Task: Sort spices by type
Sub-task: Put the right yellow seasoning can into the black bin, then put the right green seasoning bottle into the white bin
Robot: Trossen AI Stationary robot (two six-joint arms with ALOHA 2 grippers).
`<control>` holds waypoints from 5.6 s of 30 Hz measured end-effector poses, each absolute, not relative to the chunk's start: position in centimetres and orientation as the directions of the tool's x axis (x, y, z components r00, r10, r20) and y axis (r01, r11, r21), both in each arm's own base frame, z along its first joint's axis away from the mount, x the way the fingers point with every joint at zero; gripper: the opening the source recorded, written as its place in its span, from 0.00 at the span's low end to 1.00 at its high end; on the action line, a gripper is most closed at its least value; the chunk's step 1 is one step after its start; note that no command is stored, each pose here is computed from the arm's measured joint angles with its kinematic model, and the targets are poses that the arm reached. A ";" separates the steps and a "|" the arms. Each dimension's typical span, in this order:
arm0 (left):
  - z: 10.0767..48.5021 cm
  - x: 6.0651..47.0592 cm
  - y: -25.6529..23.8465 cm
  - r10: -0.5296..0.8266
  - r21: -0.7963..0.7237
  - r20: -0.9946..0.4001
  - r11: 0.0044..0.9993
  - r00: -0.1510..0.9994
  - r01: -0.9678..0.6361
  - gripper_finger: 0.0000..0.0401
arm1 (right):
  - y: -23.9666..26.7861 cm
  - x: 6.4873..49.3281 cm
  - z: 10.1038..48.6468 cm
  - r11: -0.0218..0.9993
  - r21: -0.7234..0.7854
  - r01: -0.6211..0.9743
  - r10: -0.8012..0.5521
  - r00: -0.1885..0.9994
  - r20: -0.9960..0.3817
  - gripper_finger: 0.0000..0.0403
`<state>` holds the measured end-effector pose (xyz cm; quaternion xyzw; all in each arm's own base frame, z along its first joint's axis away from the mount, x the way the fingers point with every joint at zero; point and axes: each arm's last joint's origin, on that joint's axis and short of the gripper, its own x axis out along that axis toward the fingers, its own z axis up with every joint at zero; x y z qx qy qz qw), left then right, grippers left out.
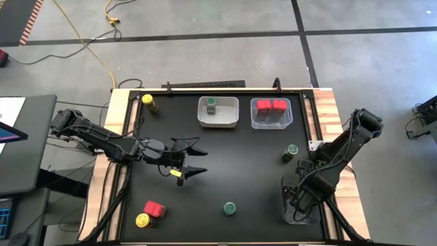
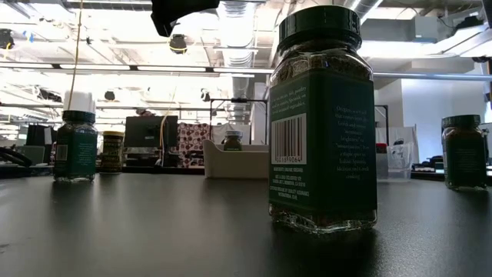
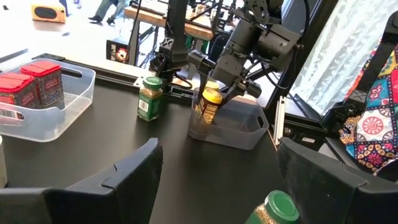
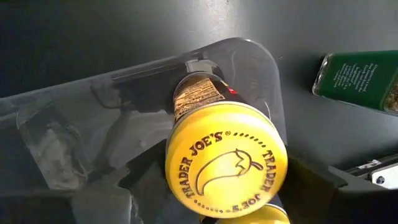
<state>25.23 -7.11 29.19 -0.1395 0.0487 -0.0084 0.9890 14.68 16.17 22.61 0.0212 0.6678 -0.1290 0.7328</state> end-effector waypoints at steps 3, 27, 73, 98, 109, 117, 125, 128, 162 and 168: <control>29.2 25.2 -7.1 -0.031 -0.276 -0.094 0.961 0.995 0.003 0.75 | 16.2 14.7 22.6 0.967 -0.135 0.217 -0.156 0.080 -0.985 0.75; 29.2 25.2 -7.1 -0.031 -0.282 -0.094 0.959 0.995 0.003 0.75 | 13.0 11.9 30.1 0.953 0.015 0.302 -0.040 0.174 -0.984 0.88; 28.3 25.0 -7.1 -0.050 -0.354 -0.195 0.935 0.979 -0.023 0.75 | 7.9 10.0 32.6 0.918 -0.070 0.391 -0.237 0.398 -0.886 0.88; 28.3 25.2 -6.1 -0.010 -0.360 -0.194 0.931 0.981 -0.061 0.75 | -0.5 2.5 32.1 0.961 -0.220 0.170 -0.277 0.636 -0.720 0.88; 28.3 25.2 -6.1 -0.010 -0.341 -0.194 0.938 0.981 -0.058 0.75 | 0.1 3.7 30.3 0.956 -0.269 0.116 -0.281 0.625 -0.728 0.88; 28.3 25.2 -6.1 -0.010 -0.340 -0.194 0.939 0.981 -0.058 0.75 | 0.4 4.2 30.3 0.926 -0.373 -0.062 -0.258 0.616 -0.744 0.88; 28.3 25.2 -6.1 -0.010 -0.339 -0.195 0.939 0.981 -0.058 0.75 | 1.2 5.7 30.0 0.889 -0.402 -0.218 -0.230 0.545 -0.806 0.88; 28.3 25.2 -6.1 0.005 -0.336 -0.195 0.939 0.981 -0.072 0.75 | 1.5 6.5 29.8 0.872 -0.417 -0.257 -0.242 0.514 -0.823 0.88; 28.3 25.2 -6.0 0.026 -0.330 -0.194 0.940 0.981 -0.090 0.75 | 0.1 14.5 25.5 0.657 -0.152 -0.738 -0.143 0.075 -0.987 0.88; 28.0 25.2 -6.0 0.028 -0.326 -0.220 0.940 0.975 -0.100 0.75 | 0.5 14.1 22.7 0.632 -0.098 -0.769 -0.147 0.005 -0.989 0.88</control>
